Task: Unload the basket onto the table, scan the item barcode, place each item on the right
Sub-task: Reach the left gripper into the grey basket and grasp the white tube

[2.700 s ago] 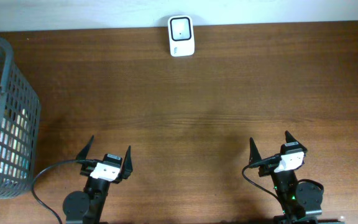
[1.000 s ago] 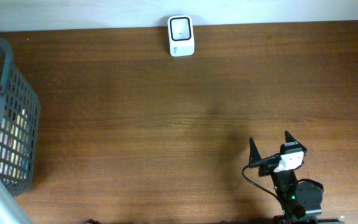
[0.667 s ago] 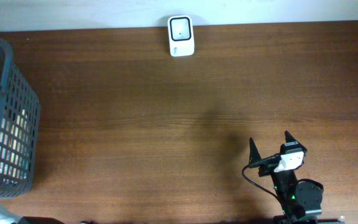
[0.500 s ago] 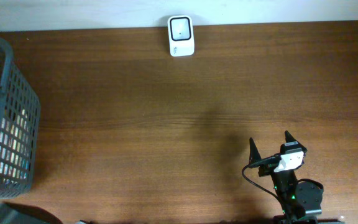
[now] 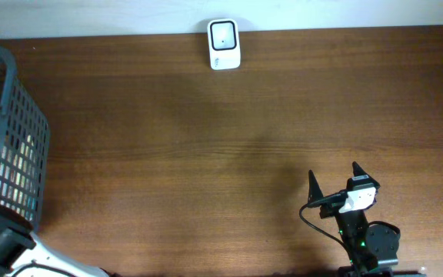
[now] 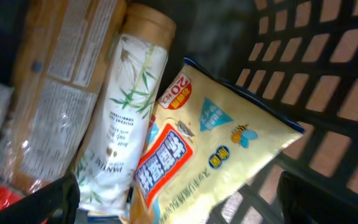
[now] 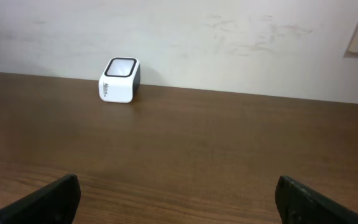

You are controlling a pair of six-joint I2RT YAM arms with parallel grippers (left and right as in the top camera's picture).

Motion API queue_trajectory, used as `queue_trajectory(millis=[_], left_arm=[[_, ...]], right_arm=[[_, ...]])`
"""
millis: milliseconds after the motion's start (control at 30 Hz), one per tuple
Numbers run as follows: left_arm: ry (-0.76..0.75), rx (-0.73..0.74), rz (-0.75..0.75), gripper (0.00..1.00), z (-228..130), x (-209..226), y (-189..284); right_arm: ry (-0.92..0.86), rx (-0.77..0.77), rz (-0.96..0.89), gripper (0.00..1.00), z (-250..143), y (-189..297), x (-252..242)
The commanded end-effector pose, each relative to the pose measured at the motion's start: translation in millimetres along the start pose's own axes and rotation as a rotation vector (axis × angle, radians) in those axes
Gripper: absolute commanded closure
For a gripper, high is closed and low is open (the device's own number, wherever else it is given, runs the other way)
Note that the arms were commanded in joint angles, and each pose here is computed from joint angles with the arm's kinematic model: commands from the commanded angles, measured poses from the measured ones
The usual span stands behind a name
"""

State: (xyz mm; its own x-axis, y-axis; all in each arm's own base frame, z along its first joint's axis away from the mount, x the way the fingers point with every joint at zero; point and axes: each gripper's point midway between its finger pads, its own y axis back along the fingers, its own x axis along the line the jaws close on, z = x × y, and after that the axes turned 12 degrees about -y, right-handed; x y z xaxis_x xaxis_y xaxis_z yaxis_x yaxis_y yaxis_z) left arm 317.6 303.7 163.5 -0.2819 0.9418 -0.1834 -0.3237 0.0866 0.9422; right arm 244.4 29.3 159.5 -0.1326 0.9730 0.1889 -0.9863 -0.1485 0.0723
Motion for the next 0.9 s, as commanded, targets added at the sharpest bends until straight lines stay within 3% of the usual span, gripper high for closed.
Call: queue_trajectory(millis=[0, 100, 267, 433, 533, 633, 667, 733, 867], left_arm=[[-0.086, 0.015, -0.146, 0.01, 0, -11, -31], [-0.157, 0.011, -0.24, 0.01, -5, -23, -46], [-0.19, 0.015, -0.265, 0.0, -7, -24, -54], [-0.162, 0.075, -0.303, 0.12, -18, -19, -82], [-0.164, 0.089, -0.288, 0.27, -20, -13, -90], [-0.167, 0.07, -0.25, 0.48, -13, -5, -94], [-0.161, 0.062, -0.242, 0.58, -10, -4, -95], [-0.154, 0.054, -0.235, 0.98, -8, -3, -96], [-0.079, 0.038, -0.166, 1.0, 6, 7, -81]], right_arm=[[-0.005, 0.004, -0.007, 0.01, -3, 0, -2], [-0.005, 0.004, -0.007, 0.01, -3, 0, -2], [-0.005, 0.004, -0.007, 0.01, -3, 0, -2], [-0.005, 0.004, -0.007, 0.01, -3, 0, -2], [-0.005, 0.004, -0.007, 0.01, -3, 0, -2], [-0.005, 0.004, -0.007, 0.01, -3, 0, -2], [-0.005, 0.004, -0.007, 0.01, -3, 0, -2], [-0.005, 0.004, -0.007, 0.01, -3, 0, -2], [-0.005, 0.004, -0.007, 0.01, -3, 0, -2]])
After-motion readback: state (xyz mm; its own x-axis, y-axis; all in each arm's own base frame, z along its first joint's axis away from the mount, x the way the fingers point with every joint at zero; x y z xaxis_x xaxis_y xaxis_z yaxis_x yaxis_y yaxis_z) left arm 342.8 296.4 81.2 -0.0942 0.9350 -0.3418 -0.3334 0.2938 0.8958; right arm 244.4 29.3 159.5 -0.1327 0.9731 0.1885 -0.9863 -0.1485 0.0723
